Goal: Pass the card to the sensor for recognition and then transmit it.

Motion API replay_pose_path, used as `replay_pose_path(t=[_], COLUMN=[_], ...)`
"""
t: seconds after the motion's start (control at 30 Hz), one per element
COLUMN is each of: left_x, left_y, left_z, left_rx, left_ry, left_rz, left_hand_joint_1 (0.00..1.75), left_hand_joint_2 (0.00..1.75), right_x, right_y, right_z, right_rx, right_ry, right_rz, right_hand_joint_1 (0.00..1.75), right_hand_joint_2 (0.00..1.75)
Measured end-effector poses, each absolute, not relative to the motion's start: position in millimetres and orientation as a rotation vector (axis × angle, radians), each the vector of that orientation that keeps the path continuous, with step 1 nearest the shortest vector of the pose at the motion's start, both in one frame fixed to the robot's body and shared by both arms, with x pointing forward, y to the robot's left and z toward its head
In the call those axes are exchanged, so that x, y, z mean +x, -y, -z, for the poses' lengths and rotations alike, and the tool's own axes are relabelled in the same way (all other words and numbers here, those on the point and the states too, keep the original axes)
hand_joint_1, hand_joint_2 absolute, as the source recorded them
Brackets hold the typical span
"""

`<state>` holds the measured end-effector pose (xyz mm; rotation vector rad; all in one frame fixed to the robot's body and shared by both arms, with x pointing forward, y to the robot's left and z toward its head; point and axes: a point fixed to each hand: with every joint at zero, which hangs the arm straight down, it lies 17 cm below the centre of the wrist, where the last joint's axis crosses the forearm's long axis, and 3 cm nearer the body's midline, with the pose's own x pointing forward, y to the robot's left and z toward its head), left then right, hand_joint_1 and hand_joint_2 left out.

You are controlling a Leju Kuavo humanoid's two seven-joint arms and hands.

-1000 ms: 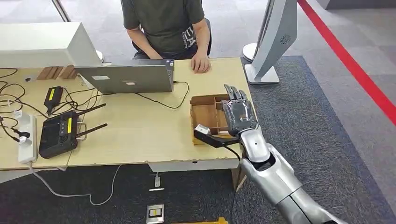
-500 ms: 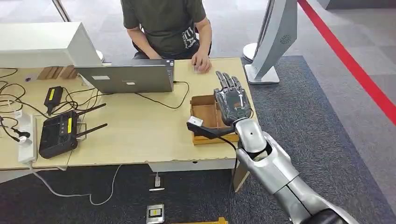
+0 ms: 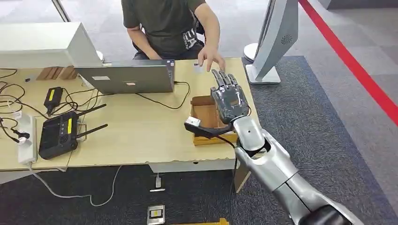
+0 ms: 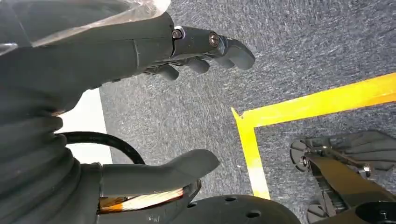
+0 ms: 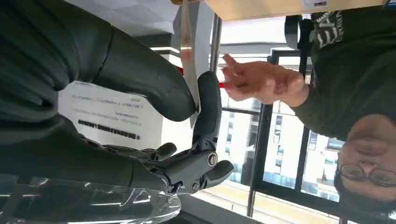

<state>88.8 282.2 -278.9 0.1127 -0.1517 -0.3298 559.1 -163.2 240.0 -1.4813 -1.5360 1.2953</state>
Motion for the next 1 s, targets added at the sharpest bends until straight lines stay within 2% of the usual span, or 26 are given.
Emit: replay_pose_path(t=[0.23, 0.8, 0.83, 0.87, 0.9, 1.0], left_x=[89.6, 84.0, 83.9, 84.1, 84.1, 83.7], left_y=[-282.5, -278.4, -278.1, -277.6, -277.3, -276.2], left_z=[278.9, 279.6, 279.6, 279.6, 279.6, 279.6], left_rx=[0.117, 0.131, 0.131, 0.13, 0.13, 0.128], left_ry=[0.154, 0.116, 0.116, 0.116, 0.116, 0.117], left_rz=[0.331, 0.288, 0.288, 0.288, 0.289, 0.293], left_hand_joint_1=[0.0, 0.0, 0.0, 0.0, 0.0, 0.0], left_hand_joint_2=[1.75, 1.75, 1.75, 1.75, 1.75, 1.75], right_x=[583.6, 606.2, 606.2, 606.3, 606.6, 605.7], right_y=[140.8, 100.5, 99.1, 98.4, 98.5, 97.2], right_z=[-262.1, -247.1, -246.1, -245.3, -245.0, -250.3], right_rx=[-1.495, -1.442, -1.44, -1.44, -1.442, -1.463], right_ry=[1.554, 1.459, 1.458, 1.456, 1.455, 1.504], right_rz=[-1.335, -1.483, -1.487, -1.489, -1.488, -1.46], right_hand_joint_1=[1.75, 1.75, 0.73, 0.0, 0.0, 0.0], right_hand_joint_2=[1.75, 1.75, 1.75, 1.75, 0.0, 0.0])
